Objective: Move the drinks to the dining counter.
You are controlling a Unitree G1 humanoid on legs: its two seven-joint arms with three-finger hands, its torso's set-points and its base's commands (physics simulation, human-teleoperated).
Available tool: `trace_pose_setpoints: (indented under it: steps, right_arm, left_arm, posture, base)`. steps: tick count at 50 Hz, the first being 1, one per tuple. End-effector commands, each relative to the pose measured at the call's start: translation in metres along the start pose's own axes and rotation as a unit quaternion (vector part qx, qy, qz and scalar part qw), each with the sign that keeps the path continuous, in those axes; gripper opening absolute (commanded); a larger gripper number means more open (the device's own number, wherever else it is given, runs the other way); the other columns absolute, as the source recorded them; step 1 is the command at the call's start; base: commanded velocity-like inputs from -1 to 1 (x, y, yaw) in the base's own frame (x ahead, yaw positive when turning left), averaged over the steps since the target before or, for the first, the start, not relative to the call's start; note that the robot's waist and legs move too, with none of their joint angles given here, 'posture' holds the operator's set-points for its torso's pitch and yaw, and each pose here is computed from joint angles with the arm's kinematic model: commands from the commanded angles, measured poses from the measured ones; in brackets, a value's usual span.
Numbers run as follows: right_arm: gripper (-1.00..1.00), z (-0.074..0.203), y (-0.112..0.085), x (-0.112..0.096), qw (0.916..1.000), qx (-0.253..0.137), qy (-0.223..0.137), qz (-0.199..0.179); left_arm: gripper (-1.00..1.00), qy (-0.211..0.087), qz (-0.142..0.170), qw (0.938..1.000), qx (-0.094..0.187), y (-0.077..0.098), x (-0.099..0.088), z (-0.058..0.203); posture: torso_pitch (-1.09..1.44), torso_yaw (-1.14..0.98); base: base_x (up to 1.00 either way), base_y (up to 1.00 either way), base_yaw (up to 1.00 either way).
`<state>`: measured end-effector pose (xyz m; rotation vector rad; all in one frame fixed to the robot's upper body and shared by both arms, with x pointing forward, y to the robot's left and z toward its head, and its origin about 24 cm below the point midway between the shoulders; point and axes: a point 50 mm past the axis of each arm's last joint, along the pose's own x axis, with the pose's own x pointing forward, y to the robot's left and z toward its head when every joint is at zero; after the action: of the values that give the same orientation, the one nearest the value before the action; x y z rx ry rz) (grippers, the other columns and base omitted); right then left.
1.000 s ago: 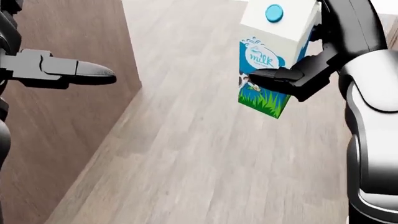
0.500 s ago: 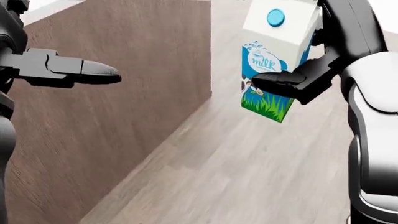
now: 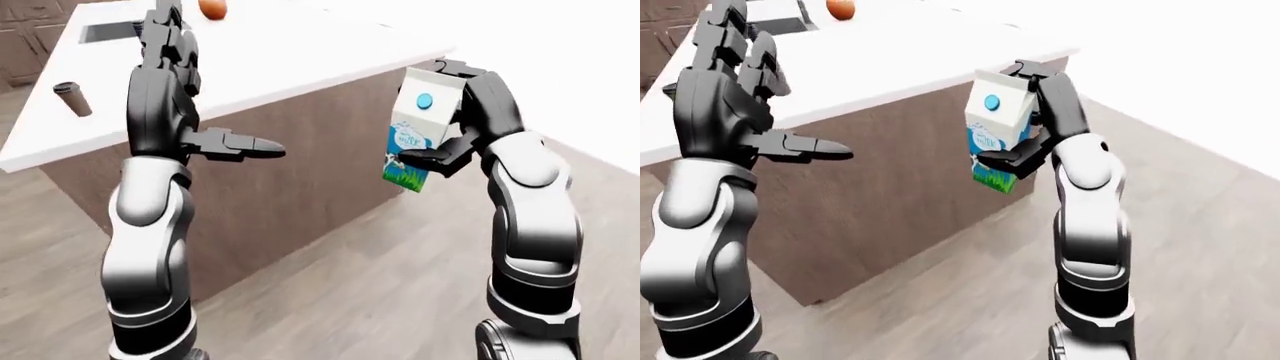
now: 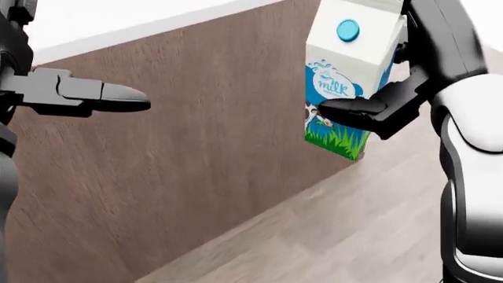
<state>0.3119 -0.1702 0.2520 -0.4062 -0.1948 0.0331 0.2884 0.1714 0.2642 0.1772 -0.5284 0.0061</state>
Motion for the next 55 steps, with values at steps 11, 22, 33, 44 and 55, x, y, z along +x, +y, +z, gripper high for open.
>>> trace_pose_setpoints:
  steps: [11, 22, 33, 44, 55]
  right_arm:
    - [-1.00, 0.0206, -0.0040, 0.0009, 0.9986, -0.006, -0.051, -0.010]
    - [-1.00, 0.0195, -0.0041, 0.0013, 0.9986, -0.006, -0.051, -0.012]
    - [-1.00, 0.0182, -0.0063, 0.0010, 0.9988, -0.015, -0.040, -0.022]
    - [-1.00, 0.0217, -0.0065, 0.0002, 0.9985, -0.006, -0.048, -0.023]
    - [-1.00, 0.0237, -0.0047, 0.0033, 0.9984, -0.009, -0.054, -0.015]
  left_arm:
    - [1.00, -0.035, 0.006, 0.9994, 0.005, 0.0028, 0.0044, 0.0151]
    - [1.00, -0.034, 0.007, 0.9994, 0.006, 0.0034, 0.0030, 0.0137]
    - [1.00, -0.033, 0.007, 0.9994, 0.006, 0.0033, 0.0012, 0.0123]
    - [1.00, -0.034, 0.007, 0.9994, 0.006, 0.0034, 0.0025, 0.0139]
    - [1.00, -0.034, 0.007, 0.9994, 0.006, 0.0035, 0.0035, 0.0137]
  posture:
    - [0.00, 0.00]
    - [0.00, 0.00]
    - [0.00, 0.00]
    - [0.00, 0.00]
    - [0.00, 0.00]
  base:
    - [0.37, 0.00, 0.74]
    - [0.43, 0.00, 0.72]
    - [0.46, 0.10, 0.15]
    - [0.00, 0.00, 0.00]
    - [0.00, 0.00, 0.00]
